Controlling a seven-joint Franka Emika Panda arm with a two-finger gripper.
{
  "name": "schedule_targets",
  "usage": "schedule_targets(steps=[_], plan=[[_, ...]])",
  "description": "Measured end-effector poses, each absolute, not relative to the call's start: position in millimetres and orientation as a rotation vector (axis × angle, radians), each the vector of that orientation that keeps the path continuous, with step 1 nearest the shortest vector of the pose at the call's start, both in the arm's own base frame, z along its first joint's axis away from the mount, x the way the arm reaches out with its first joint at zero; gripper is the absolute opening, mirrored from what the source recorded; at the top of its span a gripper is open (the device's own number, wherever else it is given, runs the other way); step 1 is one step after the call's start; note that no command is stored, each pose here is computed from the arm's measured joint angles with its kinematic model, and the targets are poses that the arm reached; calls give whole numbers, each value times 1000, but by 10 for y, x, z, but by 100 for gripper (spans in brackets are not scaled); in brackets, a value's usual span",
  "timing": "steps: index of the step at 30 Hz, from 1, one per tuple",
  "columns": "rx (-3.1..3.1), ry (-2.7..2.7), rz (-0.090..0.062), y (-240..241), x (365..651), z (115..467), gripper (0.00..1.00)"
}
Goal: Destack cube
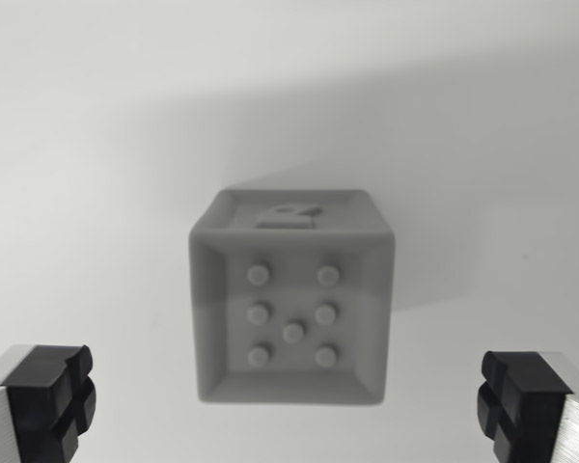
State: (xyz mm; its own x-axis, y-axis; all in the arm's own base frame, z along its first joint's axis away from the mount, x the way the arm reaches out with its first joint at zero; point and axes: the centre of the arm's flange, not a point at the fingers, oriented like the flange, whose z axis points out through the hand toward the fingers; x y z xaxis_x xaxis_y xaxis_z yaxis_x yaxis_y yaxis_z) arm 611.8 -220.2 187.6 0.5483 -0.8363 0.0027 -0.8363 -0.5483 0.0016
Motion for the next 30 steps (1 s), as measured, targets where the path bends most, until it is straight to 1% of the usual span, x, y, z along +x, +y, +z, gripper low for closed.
schedule_targets(steps=[10, 14, 30], plan=[[2763, -1493, 5, -2203, 6117, 2291, 100], [2763, -1493, 3, -2202, 6113, 2445, 100], [2765, -1494, 4, -2201, 6110, 3131, 100]])
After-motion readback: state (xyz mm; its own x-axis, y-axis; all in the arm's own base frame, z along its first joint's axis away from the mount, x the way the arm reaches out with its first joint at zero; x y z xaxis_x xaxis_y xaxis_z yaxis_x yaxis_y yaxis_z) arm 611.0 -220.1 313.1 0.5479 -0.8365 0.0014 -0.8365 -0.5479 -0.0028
